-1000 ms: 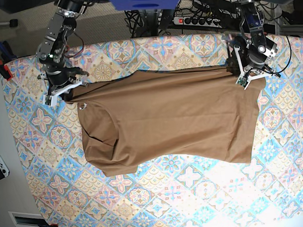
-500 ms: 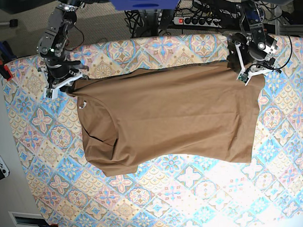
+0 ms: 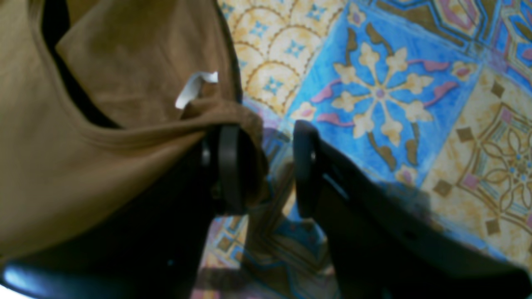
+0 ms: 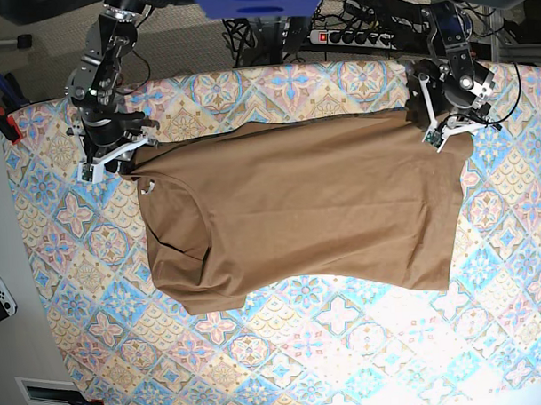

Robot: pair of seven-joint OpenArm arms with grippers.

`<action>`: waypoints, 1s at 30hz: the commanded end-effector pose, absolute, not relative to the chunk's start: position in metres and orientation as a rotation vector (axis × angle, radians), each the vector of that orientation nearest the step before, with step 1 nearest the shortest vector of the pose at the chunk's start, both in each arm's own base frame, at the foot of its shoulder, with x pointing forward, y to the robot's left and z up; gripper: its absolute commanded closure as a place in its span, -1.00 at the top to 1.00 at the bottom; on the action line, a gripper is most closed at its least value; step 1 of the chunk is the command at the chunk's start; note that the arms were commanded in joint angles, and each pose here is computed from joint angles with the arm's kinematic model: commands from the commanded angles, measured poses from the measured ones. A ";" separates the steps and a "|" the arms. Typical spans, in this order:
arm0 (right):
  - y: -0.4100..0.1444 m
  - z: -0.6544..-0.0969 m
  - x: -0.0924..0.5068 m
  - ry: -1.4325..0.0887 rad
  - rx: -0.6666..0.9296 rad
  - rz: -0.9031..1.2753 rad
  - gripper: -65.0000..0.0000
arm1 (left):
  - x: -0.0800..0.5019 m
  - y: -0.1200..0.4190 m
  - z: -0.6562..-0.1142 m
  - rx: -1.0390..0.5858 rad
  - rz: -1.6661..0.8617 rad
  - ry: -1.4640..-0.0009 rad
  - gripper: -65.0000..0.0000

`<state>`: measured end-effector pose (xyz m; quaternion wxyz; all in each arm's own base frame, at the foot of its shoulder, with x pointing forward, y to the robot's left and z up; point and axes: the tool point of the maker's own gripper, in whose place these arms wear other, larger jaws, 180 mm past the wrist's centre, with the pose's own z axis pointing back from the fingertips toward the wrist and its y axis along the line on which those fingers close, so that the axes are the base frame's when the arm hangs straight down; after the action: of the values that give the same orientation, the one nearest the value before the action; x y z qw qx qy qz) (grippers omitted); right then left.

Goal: Layout the t-shirt on the table in an organized manner, then fold the t-shirt properly
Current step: 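Lay the shirt flat, holding its shoulders with both grippers, then lift the shirt by its shoulders with both grippers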

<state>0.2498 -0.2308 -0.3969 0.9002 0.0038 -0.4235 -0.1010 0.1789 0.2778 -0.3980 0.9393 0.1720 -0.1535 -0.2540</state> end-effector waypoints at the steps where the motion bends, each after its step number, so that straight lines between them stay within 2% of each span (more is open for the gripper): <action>1: -0.234 -0.386 0.257 -0.922 0.005 -0.205 -0.45 | 0.183 0.282 -0.394 0.369 -0.518 -0.321 -0.10; 6: -0.233 -0.399 0.251 -0.886 0.014 -0.215 -0.60 | 0.180 0.283 -0.398 0.364 -0.516 -0.310 -0.10; 9: -0.230 -0.407 0.242 -0.861 0.020 -0.212 -0.86 | 0.180 0.283 -0.398 0.364 -0.516 -0.310 -0.17; 10: -0.225 -0.408 0.243 -0.859 0.029 -0.201 -0.99 | 0.180 0.283 -0.398 0.364 -0.516 -0.310 -0.27; 12: -0.219 -0.408 0.244 -0.858 0.040 -0.187 -1.00 | 0.182 0.282 -0.397 0.359 -0.515 -0.317 -0.55; 14: -0.216 -0.411 0.239 -0.845 0.044 -0.180 -1.00 | 0.184 0.281 -0.396 0.358 -0.513 -0.324 -0.96; 15: -0.216 -0.412 0.236 -0.840 0.043 -0.179 -1.00 | 0.189 0.280 -0.395 0.360 -0.512 -0.334 -1.00; 30: -0.217 -0.356 0.251 -0.984 -0.003 -0.124 -1.00 | 0.203 0.280 -0.390 0.351 -0.443 -0.383 -1.00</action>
<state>0.2455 -0.2152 -0.3685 0.8906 0.0008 -0.4506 -0.0614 0.1931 0.2733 -0.4029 0.9487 0.1540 -0.1697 -0.2180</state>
